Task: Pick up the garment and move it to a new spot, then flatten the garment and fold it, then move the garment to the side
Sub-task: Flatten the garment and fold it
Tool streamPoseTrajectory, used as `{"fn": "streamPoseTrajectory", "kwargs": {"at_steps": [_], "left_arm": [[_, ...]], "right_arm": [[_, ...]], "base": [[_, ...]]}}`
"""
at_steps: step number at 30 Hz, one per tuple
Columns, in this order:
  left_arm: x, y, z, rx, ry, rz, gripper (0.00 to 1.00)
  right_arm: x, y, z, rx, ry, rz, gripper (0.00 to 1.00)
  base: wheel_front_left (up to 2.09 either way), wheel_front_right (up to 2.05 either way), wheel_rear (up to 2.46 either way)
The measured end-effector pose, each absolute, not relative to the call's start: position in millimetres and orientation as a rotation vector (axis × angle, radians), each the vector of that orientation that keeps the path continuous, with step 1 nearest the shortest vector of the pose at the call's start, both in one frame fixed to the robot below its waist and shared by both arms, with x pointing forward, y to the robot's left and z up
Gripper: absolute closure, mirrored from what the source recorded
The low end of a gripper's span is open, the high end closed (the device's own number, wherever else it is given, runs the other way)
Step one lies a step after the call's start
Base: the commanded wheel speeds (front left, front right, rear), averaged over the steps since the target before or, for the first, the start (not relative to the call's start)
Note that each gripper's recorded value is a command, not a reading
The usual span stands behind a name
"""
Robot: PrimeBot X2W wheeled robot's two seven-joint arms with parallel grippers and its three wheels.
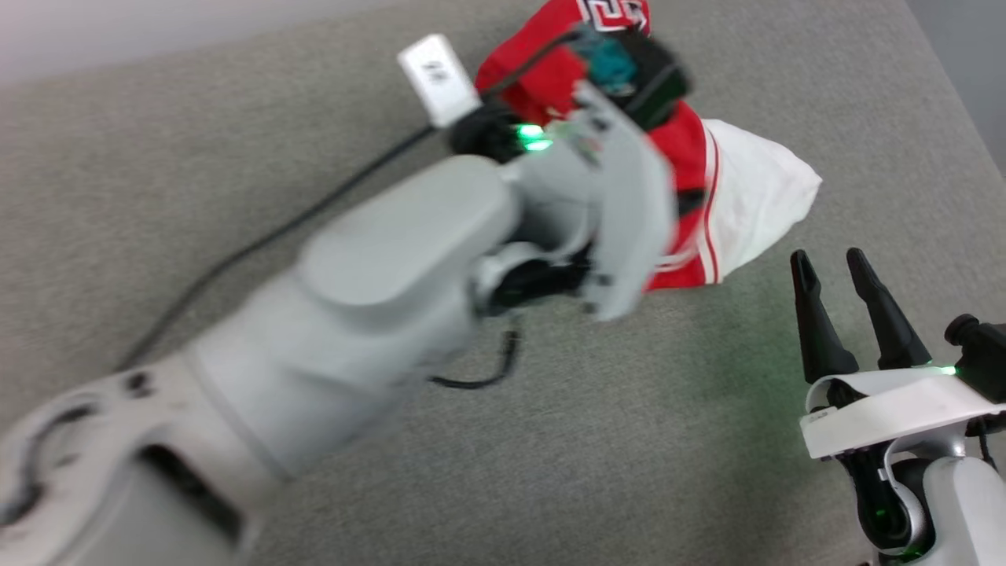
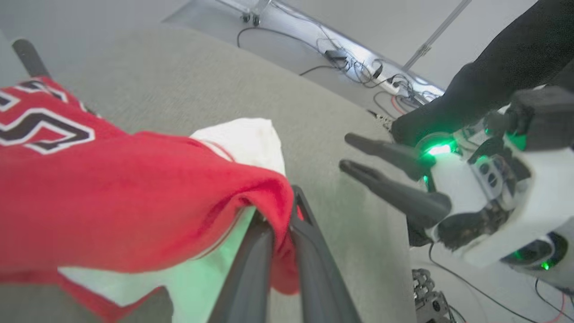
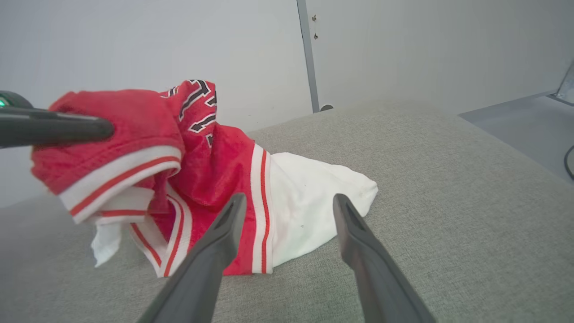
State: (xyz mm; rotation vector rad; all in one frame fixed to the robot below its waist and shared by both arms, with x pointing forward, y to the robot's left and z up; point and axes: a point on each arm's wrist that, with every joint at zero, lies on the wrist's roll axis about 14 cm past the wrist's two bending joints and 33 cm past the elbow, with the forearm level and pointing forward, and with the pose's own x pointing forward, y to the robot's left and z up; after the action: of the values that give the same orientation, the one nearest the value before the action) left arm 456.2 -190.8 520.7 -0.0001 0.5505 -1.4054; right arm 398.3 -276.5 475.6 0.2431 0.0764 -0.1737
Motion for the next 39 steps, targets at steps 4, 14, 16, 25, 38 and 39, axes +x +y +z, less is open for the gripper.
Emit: {"fn": "streamPoseTrajectory", "kwargs": {"at_steps": [4,14,16,25,38,39], "left_arm": [[444.6,-225.4,520.1,-0.115,0.545,-1.437,1.0],[489.6,-235.0,461.6,-0.186,0.556,-1.237,1.0],[483.0,-237.7,456.4,-0.179,0.571,-1.252,0.05],[489.1,-215.9,487.6,-0.231,0.611,-1.277,0.0],[489.5,-138.7,473.3,-0.027,0.864,-1.178,0.0],[484.8,-137.0,465.7,-0.03,0.901,-1.178,0.0]], "right_arm": [[396.2,-277.5,467.2,0.256,0.09,-0.191,0.0],[389.1,-278.6,452.5,0.278,0.115,-0.223,0.0],[386.4,-284.2,449.5,0.273,0.121,-0.238,0.0],[391.9,-292.2,449.2,0.249,0.121,-0.228,0.0],[399.9,-270.5,473.2,0.266,0.069,-0.153,0.0],[398.0,-270.9,471.3,0.267,0.075,-0.158,0.0]], "base": [[0.0,0.0,0.0],[0.0,0.0,0.0],[0.0,0.0,0.0],[0.0,0.0,0.0],[0.0,0.0,0.0],[0.0,0.0,0.0]]}}
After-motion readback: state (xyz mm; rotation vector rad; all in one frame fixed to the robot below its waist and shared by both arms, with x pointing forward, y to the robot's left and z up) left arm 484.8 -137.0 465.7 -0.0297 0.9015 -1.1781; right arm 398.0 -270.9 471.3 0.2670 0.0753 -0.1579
